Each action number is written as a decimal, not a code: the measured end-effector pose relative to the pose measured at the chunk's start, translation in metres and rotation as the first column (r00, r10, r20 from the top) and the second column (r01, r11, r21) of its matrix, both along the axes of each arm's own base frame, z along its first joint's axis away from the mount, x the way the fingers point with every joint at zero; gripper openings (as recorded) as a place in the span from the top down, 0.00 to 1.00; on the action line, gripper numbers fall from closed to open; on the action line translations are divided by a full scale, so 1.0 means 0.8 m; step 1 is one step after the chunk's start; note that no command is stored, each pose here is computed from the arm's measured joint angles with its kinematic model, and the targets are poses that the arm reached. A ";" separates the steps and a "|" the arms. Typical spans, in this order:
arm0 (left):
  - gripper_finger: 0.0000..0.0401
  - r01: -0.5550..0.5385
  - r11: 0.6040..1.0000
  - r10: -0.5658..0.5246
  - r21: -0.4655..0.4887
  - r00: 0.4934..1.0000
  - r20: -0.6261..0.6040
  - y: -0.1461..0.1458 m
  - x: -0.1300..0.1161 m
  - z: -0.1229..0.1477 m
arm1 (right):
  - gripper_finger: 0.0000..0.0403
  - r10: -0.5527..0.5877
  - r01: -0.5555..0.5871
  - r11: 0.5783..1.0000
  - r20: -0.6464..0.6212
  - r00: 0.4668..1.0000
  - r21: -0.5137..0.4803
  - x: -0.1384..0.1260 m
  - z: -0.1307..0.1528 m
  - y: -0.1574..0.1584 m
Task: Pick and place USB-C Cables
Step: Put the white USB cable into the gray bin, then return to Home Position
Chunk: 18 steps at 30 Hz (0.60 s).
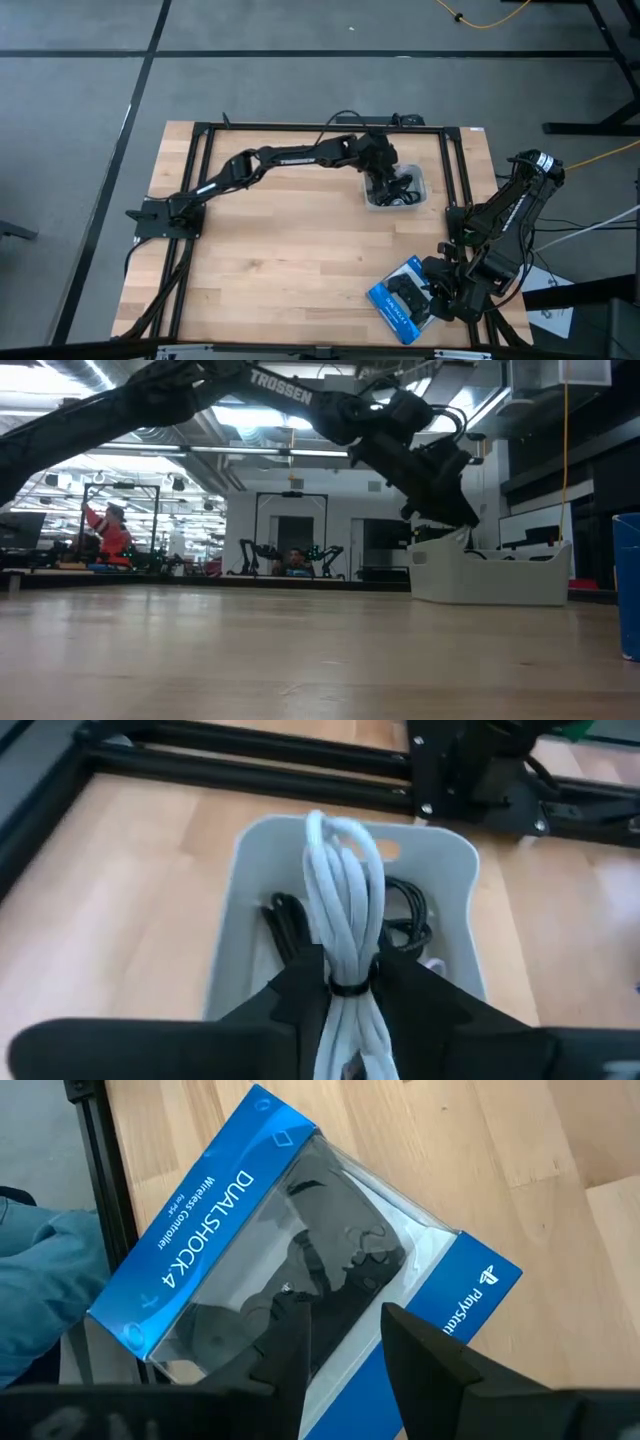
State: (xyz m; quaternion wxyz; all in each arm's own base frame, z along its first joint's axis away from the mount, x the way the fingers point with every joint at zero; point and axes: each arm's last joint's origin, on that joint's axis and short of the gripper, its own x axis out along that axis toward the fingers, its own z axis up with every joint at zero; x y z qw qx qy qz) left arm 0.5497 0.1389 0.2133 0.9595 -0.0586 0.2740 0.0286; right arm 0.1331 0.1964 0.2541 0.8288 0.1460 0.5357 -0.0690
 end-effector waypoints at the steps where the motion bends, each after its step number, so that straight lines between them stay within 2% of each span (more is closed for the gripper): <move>1: 0.76 -0.003 1.000 0.003 0.000 1.000 0.001 0.001 -0.001 0.002 | 0.68 0.000 0.000 1.000 0.000 1.000 0.000 0.000 0.000 0.000; 12: 0.75 0.014 1.000 -0.015 -0.028 1.000 -0.011 0.002 -0.003 0.003 | 0.68 0.001 -0.001 1.000 0.000 1.000 -0.001 0.000 0.000 0.000; 15: 0.75 -0.010 0.997 0.009 -0.073 1.000 -0.009 0.001 -0.003 0.005 | 0.68 0.001 -0.001 1.000 0.000 1.000 -0.001 0.000 0.000 0.000; 18: 0.75 -0.049 0.983 0.045 -0.177 0.999 -0.026 -0.002 -0.009 0.016 | 0.68 0.001 -0.001 1.000 0.000 1.000 0.000 0.000 0.000 0.000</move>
